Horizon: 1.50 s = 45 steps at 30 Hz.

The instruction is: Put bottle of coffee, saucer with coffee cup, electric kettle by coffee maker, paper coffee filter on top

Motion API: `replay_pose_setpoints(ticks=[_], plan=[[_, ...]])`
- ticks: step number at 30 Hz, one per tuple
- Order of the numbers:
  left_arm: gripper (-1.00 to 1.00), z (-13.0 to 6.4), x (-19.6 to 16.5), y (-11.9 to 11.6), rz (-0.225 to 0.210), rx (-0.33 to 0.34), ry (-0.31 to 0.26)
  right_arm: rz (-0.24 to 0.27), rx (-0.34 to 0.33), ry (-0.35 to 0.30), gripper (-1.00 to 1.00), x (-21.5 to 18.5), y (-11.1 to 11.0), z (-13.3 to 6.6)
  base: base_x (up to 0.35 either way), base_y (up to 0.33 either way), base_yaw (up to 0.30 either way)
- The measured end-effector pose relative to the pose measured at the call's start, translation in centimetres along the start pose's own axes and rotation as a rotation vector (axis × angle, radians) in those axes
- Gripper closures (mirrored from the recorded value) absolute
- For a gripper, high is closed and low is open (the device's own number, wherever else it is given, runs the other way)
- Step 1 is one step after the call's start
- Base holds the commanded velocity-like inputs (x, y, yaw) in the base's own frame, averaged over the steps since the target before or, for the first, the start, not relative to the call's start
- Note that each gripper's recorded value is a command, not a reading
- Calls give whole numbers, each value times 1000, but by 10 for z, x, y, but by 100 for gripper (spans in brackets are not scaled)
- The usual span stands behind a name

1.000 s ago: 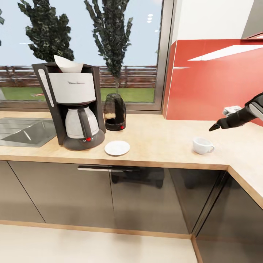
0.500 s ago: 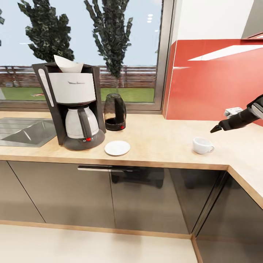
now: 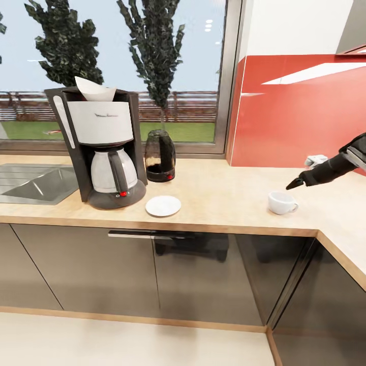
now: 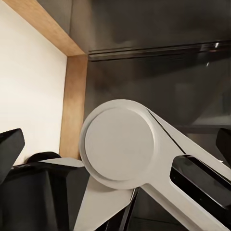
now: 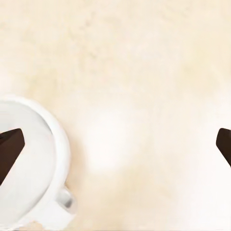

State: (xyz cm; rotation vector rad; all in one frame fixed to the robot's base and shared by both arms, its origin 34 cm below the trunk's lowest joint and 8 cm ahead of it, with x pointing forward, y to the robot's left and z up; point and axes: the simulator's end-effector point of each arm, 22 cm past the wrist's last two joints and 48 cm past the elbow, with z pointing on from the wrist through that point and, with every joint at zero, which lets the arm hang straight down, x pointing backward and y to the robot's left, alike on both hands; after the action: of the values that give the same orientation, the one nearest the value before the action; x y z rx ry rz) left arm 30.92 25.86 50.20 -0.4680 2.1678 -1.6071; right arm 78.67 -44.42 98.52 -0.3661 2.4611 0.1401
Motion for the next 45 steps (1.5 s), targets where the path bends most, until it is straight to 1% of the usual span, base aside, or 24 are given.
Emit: replay_pose_setpoints(ticks=[4,8,45], plan=[[-100,0,0,0,0,0,0,-20,18,43,-100,11,-2,6,0,0,0],[-100,0,0,0,0,0,0,-31,9,71,-100,18,1,11,0,0,0],[-100,0,0,0,0,0,0,-36,2,85,-100,23,4,15,10,5,0]])
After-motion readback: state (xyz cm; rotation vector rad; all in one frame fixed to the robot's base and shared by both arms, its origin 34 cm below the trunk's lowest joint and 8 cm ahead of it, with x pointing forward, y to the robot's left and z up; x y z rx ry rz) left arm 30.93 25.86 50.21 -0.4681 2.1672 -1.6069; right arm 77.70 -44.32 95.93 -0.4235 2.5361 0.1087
